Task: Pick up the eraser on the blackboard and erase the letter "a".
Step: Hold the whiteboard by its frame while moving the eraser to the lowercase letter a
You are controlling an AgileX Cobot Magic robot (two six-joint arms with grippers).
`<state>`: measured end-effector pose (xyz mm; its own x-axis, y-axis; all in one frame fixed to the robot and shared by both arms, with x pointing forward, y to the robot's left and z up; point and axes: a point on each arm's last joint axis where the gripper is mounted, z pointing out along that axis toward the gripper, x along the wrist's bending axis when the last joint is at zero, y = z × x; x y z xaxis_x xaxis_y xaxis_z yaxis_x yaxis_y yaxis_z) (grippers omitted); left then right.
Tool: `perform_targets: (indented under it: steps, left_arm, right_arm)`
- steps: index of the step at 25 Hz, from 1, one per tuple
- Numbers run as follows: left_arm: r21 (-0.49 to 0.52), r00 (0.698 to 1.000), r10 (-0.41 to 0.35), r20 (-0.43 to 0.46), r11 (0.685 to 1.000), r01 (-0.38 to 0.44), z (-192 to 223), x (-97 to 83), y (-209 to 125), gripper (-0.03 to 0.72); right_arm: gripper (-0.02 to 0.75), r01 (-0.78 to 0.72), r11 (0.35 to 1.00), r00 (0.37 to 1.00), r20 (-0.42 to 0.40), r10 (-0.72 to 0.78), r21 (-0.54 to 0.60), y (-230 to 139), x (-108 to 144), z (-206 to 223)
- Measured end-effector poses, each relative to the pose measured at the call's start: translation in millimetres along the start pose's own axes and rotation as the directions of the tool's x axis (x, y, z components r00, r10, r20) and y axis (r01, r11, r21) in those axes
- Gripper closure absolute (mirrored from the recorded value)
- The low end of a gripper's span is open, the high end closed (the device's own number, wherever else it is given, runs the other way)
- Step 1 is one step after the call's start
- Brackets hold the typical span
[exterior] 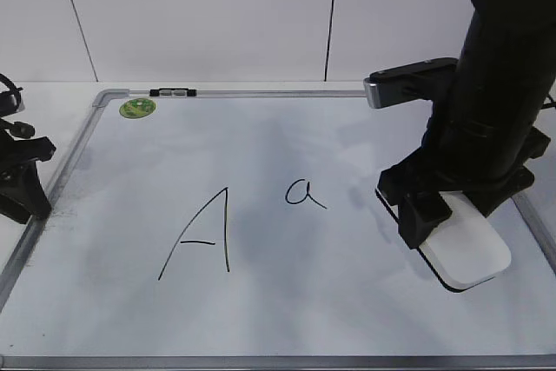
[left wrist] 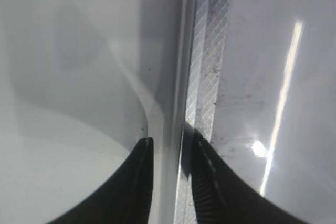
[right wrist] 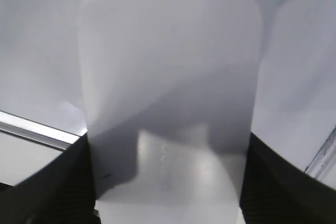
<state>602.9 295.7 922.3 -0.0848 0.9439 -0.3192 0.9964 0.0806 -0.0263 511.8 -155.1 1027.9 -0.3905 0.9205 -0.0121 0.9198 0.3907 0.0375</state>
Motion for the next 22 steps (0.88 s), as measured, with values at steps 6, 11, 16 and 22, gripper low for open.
perform_targets:
  steps: [6, 11, 16, 22]
  left_arm:
    - [0.000, 1.000, 0.000, 0.000, 1.000, 0.000, 0.0, 0.0, 0.0, 0.510]
    - [-0.001, 1.000, -0.002, 0.003, 1.000, 0.002, 0.0, -0.3, 0.1, 0.510]
    - [-0.001, 1.000, -0.002, 0.003, 1.000, 0.002, 0.0, -0.3, 0.1, 0.512]
    - [-0.002, 1.000, -0.008, 0.012, 1.000, 0.008, 0.0, -1.1, 0.2, 0.623]
  right_arm:
    - [0.206, 0.000, 1.000, 1.000, 0.000, 0.000, 0.000, 0.0, 0.0, 0.0]
    - [0.206, 0.000, 1.000, 1.000, 0.000, 0.000, 0.000, 0.0, 0.0, 0.0]
    - [0.206, 0.000, 1.000, 1.000, 0.000, 0.000, 0.000, 0.0, 0.0, 0.0]
    - [0.206, 0.000, 1.000, 1.000, 0.000, 0.000, 0.000, 0.0, 0.0, 0.0]
